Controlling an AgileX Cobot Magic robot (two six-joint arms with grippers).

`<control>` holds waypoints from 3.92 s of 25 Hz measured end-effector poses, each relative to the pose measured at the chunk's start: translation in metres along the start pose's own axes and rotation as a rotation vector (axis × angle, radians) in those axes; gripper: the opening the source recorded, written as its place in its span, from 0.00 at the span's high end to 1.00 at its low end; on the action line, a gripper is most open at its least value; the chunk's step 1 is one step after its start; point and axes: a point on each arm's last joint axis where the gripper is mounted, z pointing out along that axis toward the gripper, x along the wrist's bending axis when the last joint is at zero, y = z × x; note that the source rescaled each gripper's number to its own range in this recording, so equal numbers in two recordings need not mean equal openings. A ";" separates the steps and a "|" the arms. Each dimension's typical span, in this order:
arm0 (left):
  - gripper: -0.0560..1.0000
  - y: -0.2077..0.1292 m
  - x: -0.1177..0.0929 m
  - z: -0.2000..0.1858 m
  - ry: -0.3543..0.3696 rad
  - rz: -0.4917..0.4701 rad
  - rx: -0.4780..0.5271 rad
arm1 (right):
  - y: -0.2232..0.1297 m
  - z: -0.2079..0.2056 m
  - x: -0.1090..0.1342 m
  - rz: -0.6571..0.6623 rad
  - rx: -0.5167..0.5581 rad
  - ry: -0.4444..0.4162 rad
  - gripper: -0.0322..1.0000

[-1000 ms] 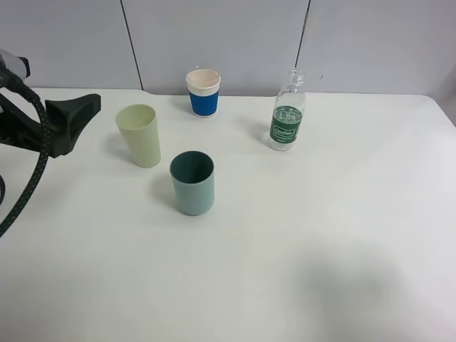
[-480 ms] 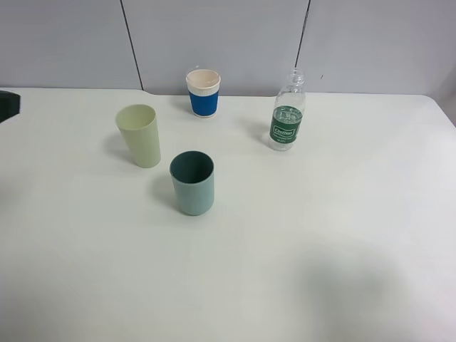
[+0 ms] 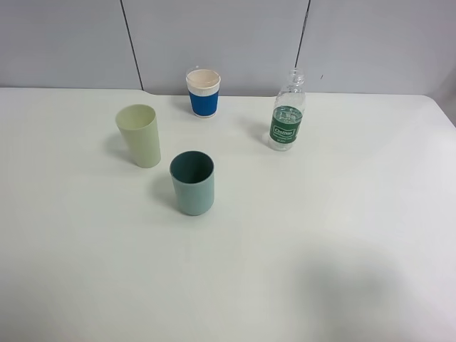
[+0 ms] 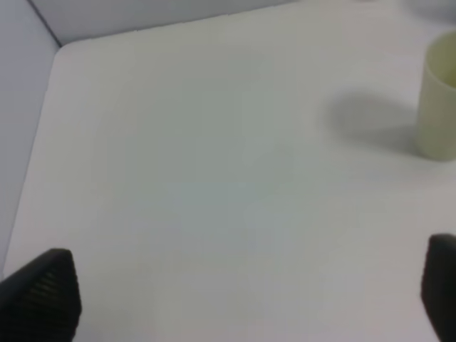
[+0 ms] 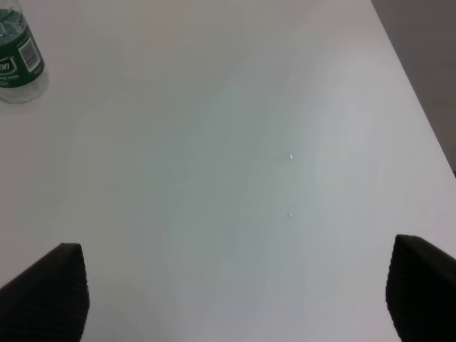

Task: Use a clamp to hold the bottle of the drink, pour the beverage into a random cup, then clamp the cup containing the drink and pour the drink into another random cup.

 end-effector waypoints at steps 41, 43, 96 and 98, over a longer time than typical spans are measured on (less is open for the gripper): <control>0.09 -0.074 -0.012 -0.046 0.152 -0.285 -0.036 | 0.000 0.000 0.000 0.000 0.000 0.000 0.33; 0.09 -0.074 -0.012 -0.046 0.152 -0.285 -0.036 | 0.000 0.000 0.000 0.000 0.000 0.000 0.33; 0.09 -0.073 -0.011 -0.045 0.037 -0.228 -0.041 | 0.000 0.000 0.000 0.000 0.000 0.000 0.33; 0.09 -0.073 -0.011 -0.045 0.037 -0.228 -0.041 | 0.000 0.000 0.000 0.000 0.000 0.000 0.33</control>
